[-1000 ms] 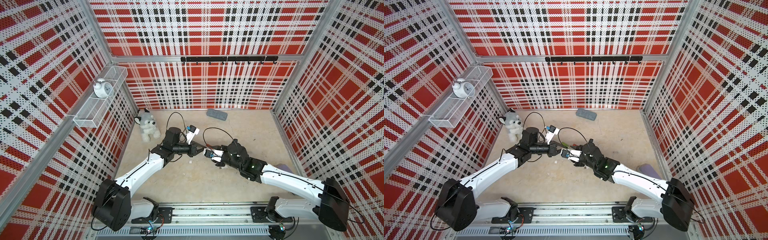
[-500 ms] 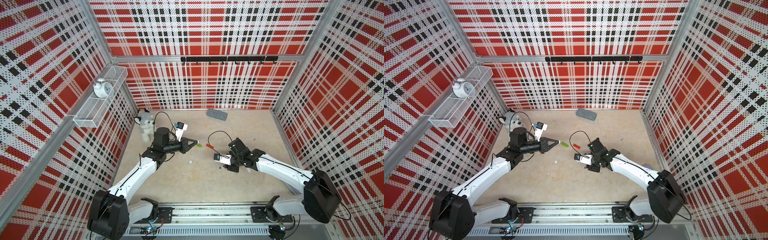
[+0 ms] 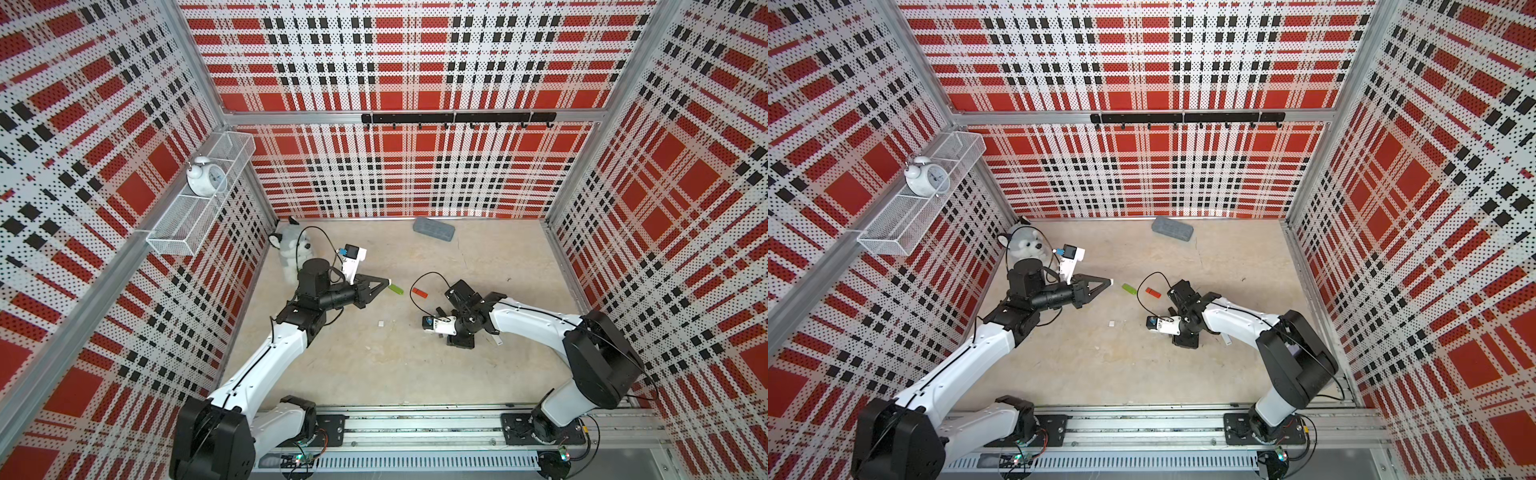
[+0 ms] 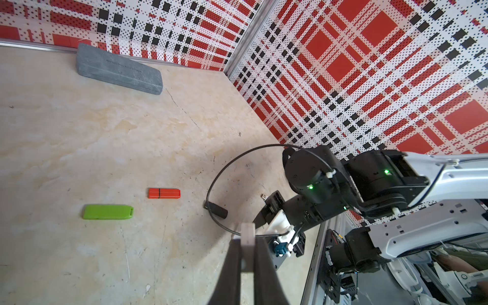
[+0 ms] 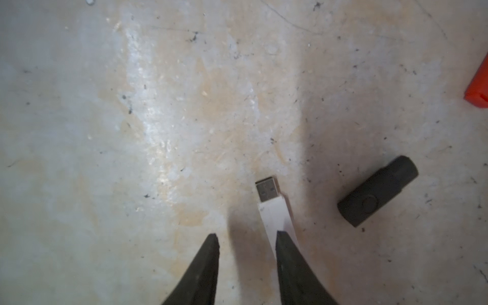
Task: Close the usb drive cover
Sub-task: Pick up the USB drive from the center of the board.
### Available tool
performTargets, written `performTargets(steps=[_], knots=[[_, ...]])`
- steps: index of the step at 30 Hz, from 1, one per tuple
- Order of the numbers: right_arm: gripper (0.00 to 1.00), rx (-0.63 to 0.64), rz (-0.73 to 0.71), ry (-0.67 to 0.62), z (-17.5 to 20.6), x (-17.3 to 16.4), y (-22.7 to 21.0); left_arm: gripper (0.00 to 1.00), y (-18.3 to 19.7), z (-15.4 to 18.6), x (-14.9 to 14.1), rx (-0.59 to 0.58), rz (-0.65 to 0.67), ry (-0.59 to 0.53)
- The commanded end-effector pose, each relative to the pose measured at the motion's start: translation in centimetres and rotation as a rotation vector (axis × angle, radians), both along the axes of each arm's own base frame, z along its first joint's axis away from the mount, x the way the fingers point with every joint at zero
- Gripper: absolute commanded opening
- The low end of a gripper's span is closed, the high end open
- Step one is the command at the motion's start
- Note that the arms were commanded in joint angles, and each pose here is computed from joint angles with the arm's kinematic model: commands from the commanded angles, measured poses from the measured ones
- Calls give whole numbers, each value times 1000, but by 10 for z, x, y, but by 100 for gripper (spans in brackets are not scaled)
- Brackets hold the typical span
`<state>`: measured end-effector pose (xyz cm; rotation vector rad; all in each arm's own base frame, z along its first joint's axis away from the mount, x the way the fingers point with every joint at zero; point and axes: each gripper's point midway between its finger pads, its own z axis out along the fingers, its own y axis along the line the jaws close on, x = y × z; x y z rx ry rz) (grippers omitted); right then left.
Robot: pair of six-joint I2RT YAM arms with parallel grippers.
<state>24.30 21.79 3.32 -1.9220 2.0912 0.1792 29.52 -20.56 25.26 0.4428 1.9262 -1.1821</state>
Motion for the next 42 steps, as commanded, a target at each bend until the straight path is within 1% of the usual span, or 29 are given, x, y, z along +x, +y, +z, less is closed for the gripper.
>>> performTargets(steps=[1,3,9,12,14,15,16,19,25,27,31,33,36,39,42], knots=[[40,-14,1,-37,-1,14,1,0,2,4,-1,-9,7,-28],[42,-20,-4,-49,-3,18,1,0,2,3,-2,-9,4,-25],[41,-24,-1,-47,-8,24,3,0,1,1,-2,-10,-4,-16],[36,-37,9,-6,-15,17,1,0,1,0,-2,-8,-4,-13],[29,-57,17,18,-20,12,-4,0,1,-1,-3,-8,-5,-9],[28,-67,8,24,-22,11,-6,0,2,-1,-3,-7,-5,-7],[30,-69,-4,19,-22,12,-7,0,10,-2,3,-7,25,-5],[32,-49,5,23,-19,10,-4,0,12,-4,4,-6,28,-1],[29,-54,-28,1,-22,17,-5,0,11,-3,5,-7,24,2],[31,-48,-25,23,-23,13,-3,0,11,-2,4,-8,25,-1],[32,-35,-9,58,-27,8,-1,0,12,-5,4,-4,27,5],[32,-35,6,96,-30,2,1,0,11,-5,3,-4,22,9],[30,-43,3,135,-35,-2,1,0,12,-5,4,-3,25,9],[23,-40,9,157,-36,-6,1,0,12,-4,4,-2,26,7],[21,-56,0,150,-36,-6,-3,0,12,-6,3,6,23,10]])
